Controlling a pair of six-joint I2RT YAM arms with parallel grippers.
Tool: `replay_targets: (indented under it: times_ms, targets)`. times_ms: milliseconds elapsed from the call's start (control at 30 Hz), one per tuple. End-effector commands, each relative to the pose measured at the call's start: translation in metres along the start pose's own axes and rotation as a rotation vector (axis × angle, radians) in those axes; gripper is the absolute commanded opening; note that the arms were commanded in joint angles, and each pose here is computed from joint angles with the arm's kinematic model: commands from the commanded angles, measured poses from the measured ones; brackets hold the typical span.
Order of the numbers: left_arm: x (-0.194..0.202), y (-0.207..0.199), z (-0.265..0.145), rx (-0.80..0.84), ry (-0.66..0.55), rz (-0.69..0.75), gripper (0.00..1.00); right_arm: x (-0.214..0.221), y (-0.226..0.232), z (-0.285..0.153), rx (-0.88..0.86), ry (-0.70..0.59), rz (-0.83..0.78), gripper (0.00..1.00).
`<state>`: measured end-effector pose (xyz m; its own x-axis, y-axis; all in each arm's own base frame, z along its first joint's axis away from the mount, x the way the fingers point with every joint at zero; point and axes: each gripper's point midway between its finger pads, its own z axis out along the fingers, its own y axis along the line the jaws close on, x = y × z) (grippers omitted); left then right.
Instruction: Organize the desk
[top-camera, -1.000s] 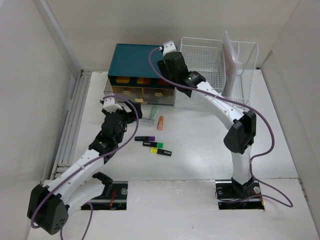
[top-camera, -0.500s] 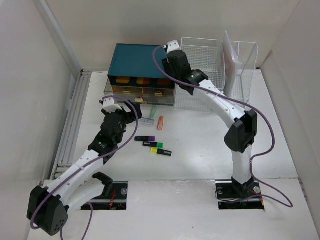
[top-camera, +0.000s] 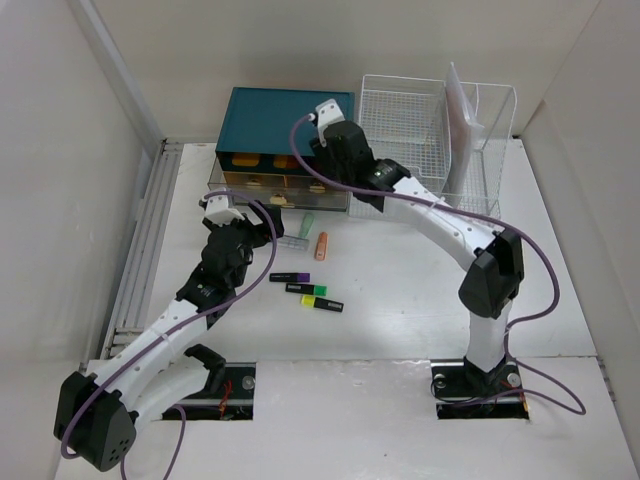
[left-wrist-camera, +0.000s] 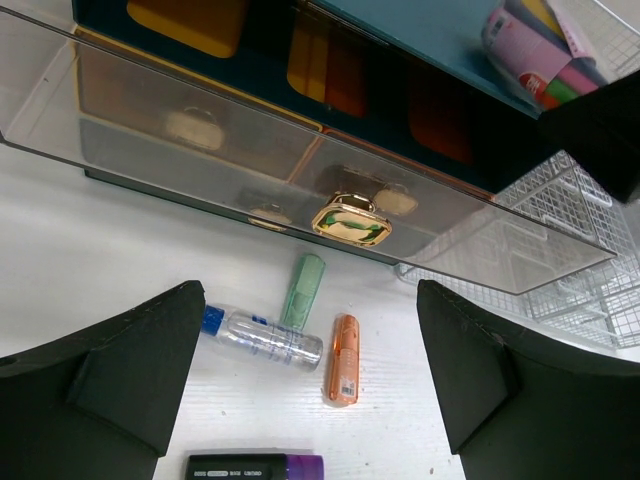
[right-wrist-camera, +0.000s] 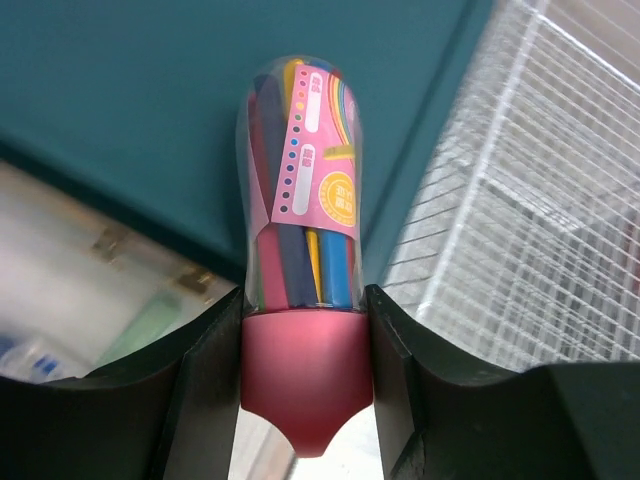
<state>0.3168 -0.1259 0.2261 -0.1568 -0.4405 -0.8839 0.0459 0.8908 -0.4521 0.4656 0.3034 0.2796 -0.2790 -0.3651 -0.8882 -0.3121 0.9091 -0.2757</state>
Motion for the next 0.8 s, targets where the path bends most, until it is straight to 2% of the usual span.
replay_targets:
  times_ms: [0, 367, 767]
  targets:
    - [-0.008, -0.002, -0.002, 0.013, -0.027, -0.002, 0.84, -0.040, 0.007, -0.030, -0.040, -0.134, -0.001, 0.26]
    - [-0.011, -0.002, -0.005, 0.017, -0.034, -0.006, 0.84, -0.050, 0.029, -0.050, -0.200, -0.167, -0.020, 0.26]
    - [-0.009, -0.001, -0.006, 0.013, -0.027, -0.002, 0.84, -0.039, 0.066, -0.066, -0.445, -0.169, -0.133, 0.26]
